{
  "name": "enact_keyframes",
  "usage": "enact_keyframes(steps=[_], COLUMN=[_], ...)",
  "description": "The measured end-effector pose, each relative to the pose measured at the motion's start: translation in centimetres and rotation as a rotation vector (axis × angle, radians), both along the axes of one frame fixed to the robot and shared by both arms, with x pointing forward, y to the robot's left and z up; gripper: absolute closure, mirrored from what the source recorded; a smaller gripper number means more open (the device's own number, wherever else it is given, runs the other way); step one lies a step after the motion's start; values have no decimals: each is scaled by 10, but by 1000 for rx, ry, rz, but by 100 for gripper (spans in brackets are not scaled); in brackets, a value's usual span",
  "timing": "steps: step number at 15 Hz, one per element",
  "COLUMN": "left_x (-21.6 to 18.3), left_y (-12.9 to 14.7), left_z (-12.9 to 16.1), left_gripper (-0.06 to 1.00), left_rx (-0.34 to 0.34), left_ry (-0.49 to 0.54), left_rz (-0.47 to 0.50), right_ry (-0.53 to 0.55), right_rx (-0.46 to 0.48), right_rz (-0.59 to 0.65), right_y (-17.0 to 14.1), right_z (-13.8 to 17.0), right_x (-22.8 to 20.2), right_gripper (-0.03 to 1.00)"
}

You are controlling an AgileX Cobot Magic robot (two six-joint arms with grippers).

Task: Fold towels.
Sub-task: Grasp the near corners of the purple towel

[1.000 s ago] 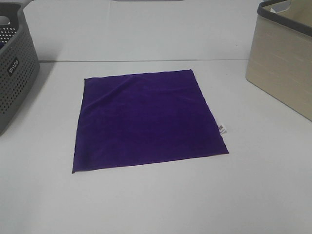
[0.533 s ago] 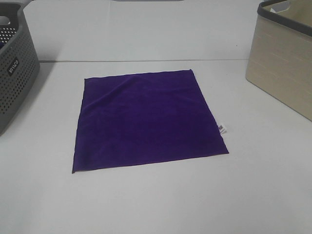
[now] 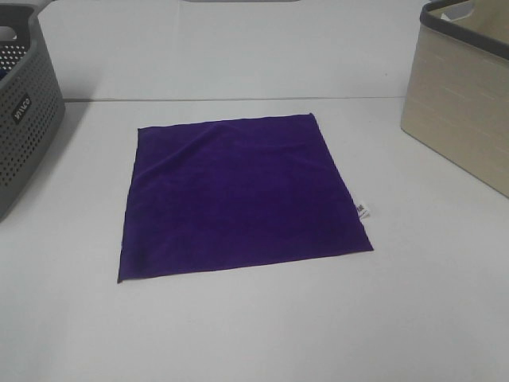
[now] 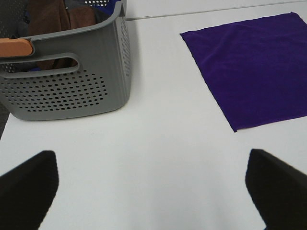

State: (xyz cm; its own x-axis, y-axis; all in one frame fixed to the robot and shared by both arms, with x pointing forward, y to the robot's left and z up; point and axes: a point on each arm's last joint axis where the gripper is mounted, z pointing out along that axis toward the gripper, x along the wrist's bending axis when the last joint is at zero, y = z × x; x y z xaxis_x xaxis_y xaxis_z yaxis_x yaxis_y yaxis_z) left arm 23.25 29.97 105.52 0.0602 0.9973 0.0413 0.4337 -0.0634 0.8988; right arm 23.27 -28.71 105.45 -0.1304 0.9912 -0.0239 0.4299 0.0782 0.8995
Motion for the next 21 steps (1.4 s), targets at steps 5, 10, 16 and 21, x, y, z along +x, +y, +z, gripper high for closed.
enact_keyframes(steps=[5,10,16,21], left_x=[0,0,33,150], left_y=[0,0,4,2], left_z=[0,0,50,60], left_gripper=[-4,-4,-3,1], left_rx=[0,0,54,50], left_ry=[0,0,204,575], left_rz=[0,0,34,28], right_ry=[0,0,243,555], right_rx=[0,0,9,69], right_rz=[0,0,7,150], right_y=[0,0,0,9], right_z=[0,0,46,52], right_x=[0,0,54,216], right_gripper=[-1,-1,-1,-1])
